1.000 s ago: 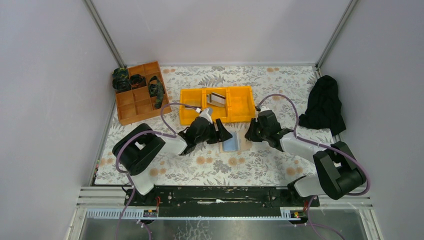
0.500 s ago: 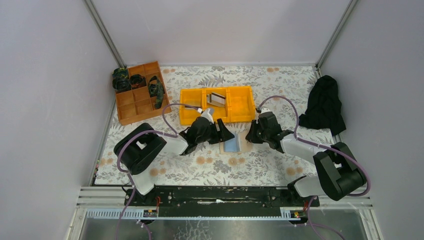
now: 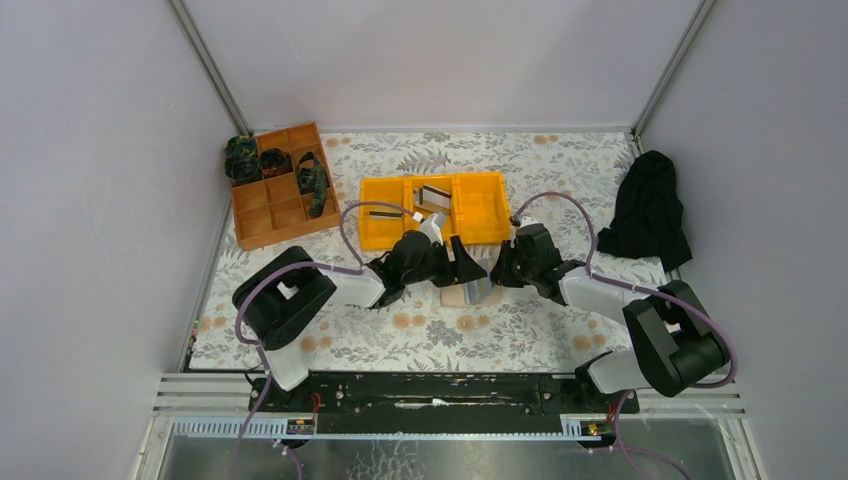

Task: Take the credit cards out of the card holder

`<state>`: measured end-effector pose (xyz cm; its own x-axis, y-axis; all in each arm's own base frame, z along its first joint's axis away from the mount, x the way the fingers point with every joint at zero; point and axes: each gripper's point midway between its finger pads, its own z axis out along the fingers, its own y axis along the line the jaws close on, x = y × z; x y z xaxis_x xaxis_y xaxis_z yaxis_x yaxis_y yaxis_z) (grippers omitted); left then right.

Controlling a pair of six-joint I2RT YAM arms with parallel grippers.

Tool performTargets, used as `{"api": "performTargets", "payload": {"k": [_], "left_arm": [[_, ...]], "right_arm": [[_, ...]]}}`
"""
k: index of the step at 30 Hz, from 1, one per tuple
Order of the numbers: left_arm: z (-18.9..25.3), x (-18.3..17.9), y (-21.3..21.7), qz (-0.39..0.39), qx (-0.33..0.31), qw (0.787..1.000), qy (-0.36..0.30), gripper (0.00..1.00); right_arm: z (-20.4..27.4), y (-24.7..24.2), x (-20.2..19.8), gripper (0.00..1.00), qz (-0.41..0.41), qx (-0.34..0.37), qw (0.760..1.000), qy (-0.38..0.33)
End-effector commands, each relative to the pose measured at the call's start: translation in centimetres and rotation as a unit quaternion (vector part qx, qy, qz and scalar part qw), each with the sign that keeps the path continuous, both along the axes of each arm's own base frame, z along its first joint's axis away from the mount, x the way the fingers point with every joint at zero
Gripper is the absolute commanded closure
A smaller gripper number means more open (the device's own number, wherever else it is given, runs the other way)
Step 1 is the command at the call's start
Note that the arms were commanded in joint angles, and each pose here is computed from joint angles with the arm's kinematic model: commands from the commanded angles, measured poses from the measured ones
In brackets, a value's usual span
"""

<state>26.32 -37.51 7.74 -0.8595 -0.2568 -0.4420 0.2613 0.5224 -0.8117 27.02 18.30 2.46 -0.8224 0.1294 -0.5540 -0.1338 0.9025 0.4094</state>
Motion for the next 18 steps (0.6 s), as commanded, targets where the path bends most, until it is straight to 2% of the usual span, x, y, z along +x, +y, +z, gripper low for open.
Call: {"api": "performTargets", "payload": {"k": [1,7,13,18], "left_arm": [[1.6,0.0,-1.5,-0.02,-0.029,0.999,-0.018,0.25],[1.2,-0.1,-1.9,-0.026,-0.024,0.999,-0.016,0.25],[0.3,-0.3,-1.8,-0.027,-0.019,0.999,-0.009,0.25],[0.3,-0.3,-1.4,-0.023,-0.011,1.0,-0.017,0.25]], "right_arm": [[0.6,0.7,0.1,0.83,0.008,0.014,1.0,-0.008],[2.7,-0.3,0.4,0.82,-0.001,-0.004,0.999,-0.037],[5.7,-1.5,0.8,0.74,-0.013,-0.021,0.997,-0.078],[6.0,-1.7,0.7,0.7,-0.014,-0.023,0.996,-0.084]]}}
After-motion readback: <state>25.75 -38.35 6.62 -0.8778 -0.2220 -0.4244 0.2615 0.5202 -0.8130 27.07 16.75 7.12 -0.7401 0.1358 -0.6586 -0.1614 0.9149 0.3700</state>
